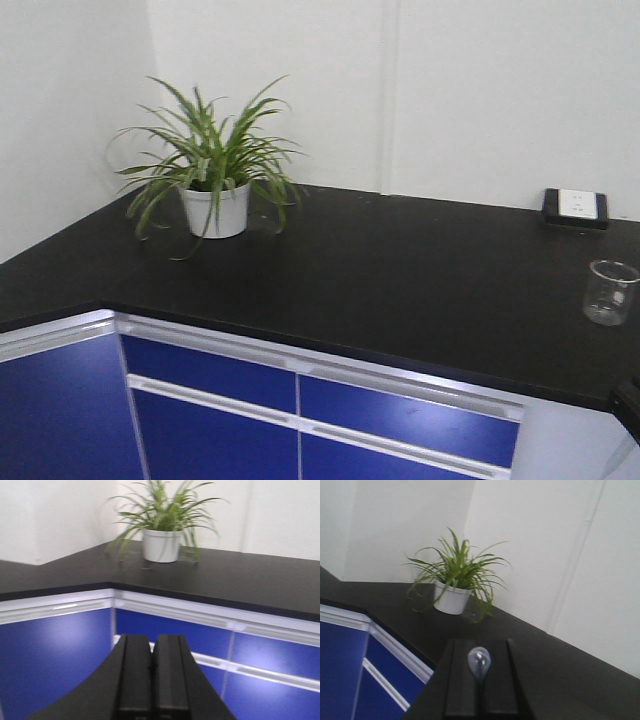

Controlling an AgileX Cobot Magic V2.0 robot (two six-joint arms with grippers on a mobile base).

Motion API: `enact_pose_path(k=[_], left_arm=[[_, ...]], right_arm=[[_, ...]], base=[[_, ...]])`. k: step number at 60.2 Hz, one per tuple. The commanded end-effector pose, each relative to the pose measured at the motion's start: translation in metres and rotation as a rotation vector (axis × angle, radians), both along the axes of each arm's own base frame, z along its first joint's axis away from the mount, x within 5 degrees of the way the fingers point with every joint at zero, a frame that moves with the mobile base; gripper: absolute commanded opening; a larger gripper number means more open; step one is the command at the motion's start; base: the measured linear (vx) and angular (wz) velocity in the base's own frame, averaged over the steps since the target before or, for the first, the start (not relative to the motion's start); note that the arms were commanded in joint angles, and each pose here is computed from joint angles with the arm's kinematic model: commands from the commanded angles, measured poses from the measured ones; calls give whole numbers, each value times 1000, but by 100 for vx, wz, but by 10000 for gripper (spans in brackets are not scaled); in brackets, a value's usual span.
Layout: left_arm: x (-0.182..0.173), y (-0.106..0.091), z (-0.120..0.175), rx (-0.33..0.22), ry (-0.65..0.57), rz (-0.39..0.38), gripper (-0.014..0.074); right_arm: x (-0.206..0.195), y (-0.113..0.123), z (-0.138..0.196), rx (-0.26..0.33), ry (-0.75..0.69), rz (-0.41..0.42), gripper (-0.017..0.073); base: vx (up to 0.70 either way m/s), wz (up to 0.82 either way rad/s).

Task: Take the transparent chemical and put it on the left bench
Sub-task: 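Hold the pipette in the right gripper while the base drives to the other bench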

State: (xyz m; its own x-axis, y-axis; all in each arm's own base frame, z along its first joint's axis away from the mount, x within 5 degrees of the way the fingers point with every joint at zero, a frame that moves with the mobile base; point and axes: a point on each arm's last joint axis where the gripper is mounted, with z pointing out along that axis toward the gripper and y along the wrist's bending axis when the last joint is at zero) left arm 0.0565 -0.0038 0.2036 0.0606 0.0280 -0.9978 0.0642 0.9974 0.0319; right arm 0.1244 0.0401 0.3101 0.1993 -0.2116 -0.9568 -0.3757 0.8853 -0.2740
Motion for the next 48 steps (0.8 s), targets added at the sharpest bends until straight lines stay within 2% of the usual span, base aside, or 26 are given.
enact_pose_path(k=[1,48], left_arm=[[-1,0,3,-14,-81,-1,-3],[-1,0,3,-14,-81,-1,-3]], right_arm=[[-1,2,12,29,-50,28,-4],[-1,2,12,30,-49,27,-4]], base=[[-23,59],[-14,78]])
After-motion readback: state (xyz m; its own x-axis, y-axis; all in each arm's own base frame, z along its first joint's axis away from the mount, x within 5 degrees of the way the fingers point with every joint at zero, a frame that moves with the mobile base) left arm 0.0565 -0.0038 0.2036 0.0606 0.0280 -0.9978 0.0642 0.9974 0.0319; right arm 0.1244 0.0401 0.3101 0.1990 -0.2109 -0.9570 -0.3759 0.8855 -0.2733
